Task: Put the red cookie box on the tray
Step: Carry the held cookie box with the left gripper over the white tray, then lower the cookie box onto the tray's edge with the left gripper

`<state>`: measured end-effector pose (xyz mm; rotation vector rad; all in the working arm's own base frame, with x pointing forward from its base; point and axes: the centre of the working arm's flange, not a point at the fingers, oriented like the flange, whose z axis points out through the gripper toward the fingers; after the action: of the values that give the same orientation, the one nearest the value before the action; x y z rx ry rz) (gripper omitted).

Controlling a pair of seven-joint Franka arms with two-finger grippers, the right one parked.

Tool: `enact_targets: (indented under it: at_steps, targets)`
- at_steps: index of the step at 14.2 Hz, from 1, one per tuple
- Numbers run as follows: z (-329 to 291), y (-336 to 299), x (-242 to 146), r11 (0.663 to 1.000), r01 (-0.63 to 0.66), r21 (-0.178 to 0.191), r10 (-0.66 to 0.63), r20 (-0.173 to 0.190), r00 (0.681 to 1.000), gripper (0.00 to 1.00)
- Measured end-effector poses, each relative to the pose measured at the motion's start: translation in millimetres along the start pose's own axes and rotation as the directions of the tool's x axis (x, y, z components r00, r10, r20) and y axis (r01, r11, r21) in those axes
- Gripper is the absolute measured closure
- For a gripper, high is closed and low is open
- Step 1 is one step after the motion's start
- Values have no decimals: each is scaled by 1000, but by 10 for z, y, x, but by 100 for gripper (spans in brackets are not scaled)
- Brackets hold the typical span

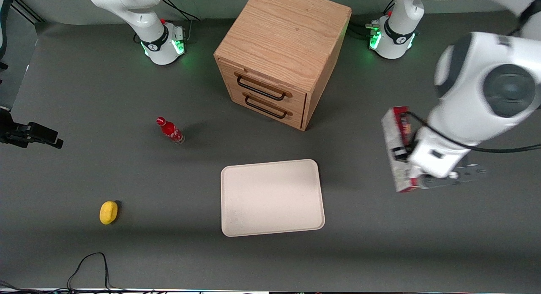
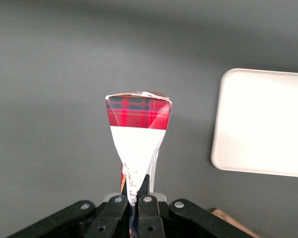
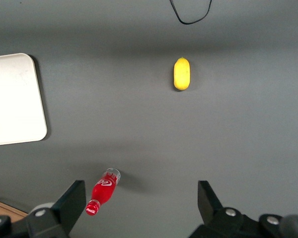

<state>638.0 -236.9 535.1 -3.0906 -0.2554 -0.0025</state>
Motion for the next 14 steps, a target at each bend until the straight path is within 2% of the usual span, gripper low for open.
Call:
enact_targets:
  at_steps: [3,5,7,14]
  targets:
    - [40,811,-315,999,-29,-19,29,-23,999,95]
    - [57,1224,-477,999,-2,-51,-1,-49,999,95]
    - [184,1473,-556,998,6,-66,-10,-51,999,95]
    - [1019,1670,-296,998,15,-66,-18,-40,999,95]
